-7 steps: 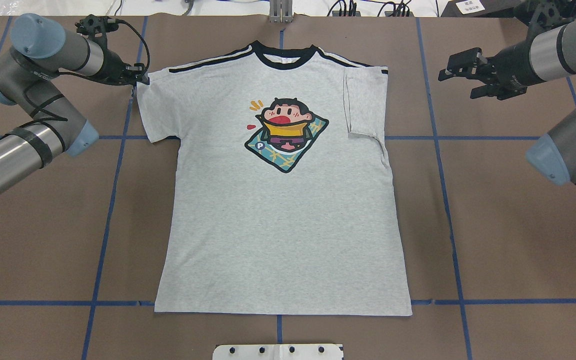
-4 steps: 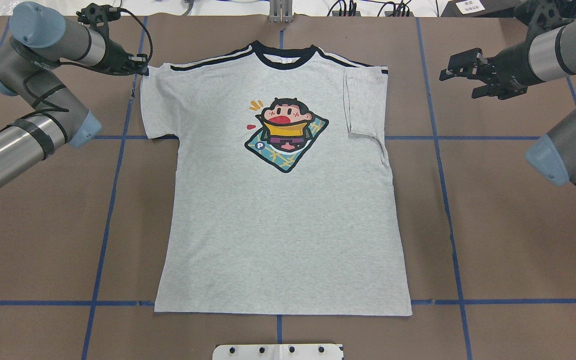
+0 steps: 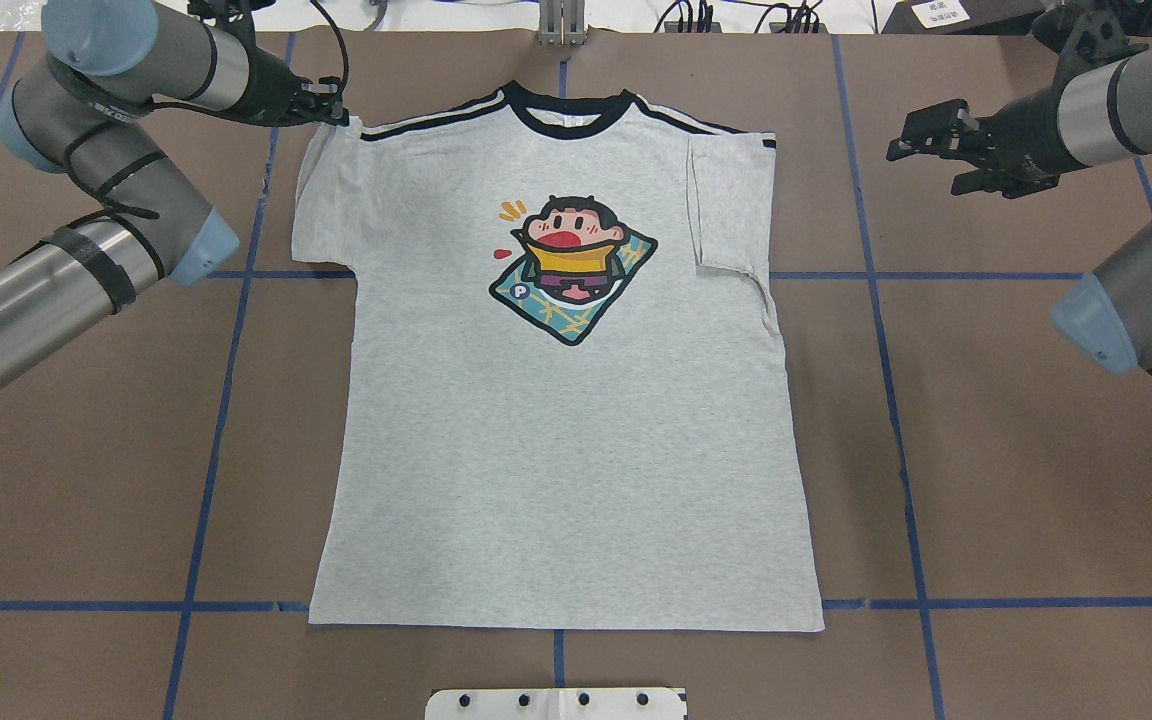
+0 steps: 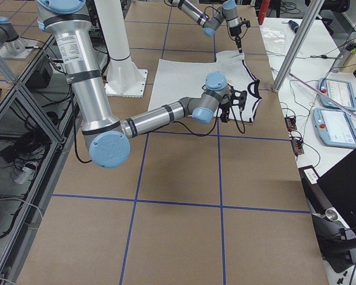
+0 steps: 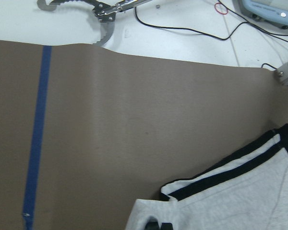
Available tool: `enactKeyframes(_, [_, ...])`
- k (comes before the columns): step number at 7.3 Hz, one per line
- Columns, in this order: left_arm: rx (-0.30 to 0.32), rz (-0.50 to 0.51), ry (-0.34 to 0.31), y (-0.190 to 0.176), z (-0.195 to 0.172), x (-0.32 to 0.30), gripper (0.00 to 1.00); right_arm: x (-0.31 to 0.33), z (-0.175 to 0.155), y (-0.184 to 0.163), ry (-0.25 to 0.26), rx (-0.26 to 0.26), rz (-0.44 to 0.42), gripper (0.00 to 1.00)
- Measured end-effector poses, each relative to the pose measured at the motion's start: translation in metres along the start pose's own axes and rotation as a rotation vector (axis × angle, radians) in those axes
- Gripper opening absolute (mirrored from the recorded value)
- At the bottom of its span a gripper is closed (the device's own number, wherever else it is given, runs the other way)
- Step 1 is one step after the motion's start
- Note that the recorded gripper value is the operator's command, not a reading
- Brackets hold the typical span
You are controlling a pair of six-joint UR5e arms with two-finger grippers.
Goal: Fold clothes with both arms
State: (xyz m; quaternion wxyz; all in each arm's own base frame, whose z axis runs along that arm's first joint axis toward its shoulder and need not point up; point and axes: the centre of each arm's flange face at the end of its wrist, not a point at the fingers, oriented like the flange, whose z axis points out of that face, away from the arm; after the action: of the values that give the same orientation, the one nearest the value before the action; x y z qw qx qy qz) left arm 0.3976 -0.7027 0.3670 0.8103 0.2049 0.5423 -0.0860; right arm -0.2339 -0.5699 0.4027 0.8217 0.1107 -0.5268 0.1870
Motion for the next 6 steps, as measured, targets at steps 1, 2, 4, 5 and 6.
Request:
enactKeyframes(1, [0.018, -0.016, 0.004, 0.012, 0.011, 0.023, 0.0, 0.001, 0.002, 0.0, 0.004, 0.003, 0.001, 1.0])
enactKeyframes(2, [0.038, -0.03, -0.004, 0.022, 0.024, 0.048, 0.0, 0.001, 0.004, 0.0, 0.006, 0.003, 0.001, 1.0])
enactKeyframes(4, [0.087, -0.036, -0.052, 0.035, 0.052, 0.08, 0.0, 0.0, 0.008, -0.001, 0.011, 0.001, 0.002, 1.0])
enactKeyframes(5, [0.103, -0.036, -0.078, 0.038, 0.063, 0.083, 0.0, 0.0, 0.01, -0.002, 0.016, 0.004, 0.004, 1.0])
enactKeyframes(6, [0.122, -0.035, -0.102, 0.04, 0.072, 0.081, 0.26, 0.001, 0.012, -0.003, 0.021, 0.011, 0.004, 1.0])
